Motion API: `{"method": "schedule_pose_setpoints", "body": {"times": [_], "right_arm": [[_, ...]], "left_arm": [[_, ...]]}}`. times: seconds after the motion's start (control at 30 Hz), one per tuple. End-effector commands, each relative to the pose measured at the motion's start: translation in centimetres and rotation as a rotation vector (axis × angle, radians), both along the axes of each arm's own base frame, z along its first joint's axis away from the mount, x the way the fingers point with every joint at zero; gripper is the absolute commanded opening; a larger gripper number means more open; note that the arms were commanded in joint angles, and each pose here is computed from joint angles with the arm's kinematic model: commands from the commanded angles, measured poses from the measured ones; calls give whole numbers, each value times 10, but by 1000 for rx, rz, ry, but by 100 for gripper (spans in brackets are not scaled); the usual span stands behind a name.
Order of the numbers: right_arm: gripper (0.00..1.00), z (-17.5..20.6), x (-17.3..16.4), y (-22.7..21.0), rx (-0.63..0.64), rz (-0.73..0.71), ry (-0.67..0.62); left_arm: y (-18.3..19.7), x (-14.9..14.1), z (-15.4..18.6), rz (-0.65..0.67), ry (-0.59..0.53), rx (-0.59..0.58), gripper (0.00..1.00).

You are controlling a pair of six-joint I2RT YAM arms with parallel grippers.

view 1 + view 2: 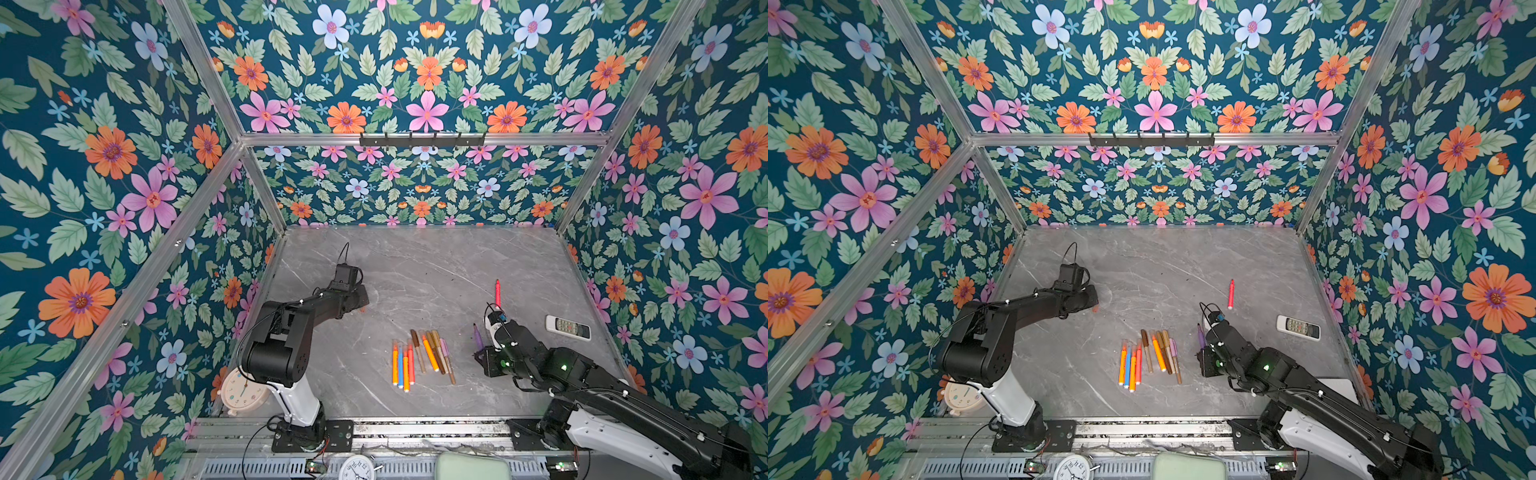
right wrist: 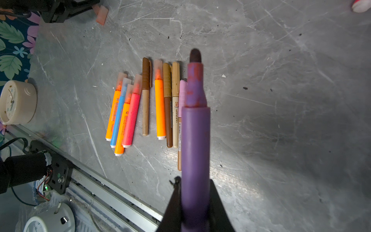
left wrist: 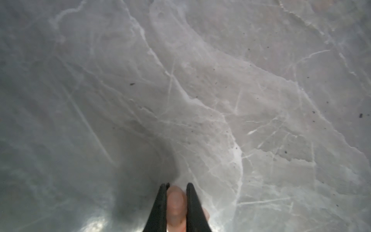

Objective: Remove pen caps from pens
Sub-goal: Move the pen cap to the center of the table.

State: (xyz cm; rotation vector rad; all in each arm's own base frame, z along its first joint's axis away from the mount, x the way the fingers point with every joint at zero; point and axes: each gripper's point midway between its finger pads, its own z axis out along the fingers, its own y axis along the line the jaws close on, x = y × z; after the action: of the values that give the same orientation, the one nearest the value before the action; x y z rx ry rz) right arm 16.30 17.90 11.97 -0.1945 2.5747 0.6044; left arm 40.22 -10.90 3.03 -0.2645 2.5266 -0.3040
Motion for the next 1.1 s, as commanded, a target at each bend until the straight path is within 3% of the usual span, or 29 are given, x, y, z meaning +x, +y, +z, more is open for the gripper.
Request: {"method": "schedule_pose_setpoints", "body": {"times": [0.0,0.17,0.57,0.87,1.07], "right_arm": [[0,0,1,-3,-4,-21,-4],[0,-1,0,-6,-6,-27,-4],[0,-3,0,-7,-5,-26,-8],[0,-1,3,2,11,-15,-2],[0,0,1,1,12,-16,0]], "left_arm": [[-7,-18,-19,-33,100,-32,0],[-11,-19,-21,-34,104,-64,0],[15,-55,-40,-40,169,99,0],[-19,-73,-40,-175,214,150,0],[-29,-81,-45,-196,233,160,0]]}}
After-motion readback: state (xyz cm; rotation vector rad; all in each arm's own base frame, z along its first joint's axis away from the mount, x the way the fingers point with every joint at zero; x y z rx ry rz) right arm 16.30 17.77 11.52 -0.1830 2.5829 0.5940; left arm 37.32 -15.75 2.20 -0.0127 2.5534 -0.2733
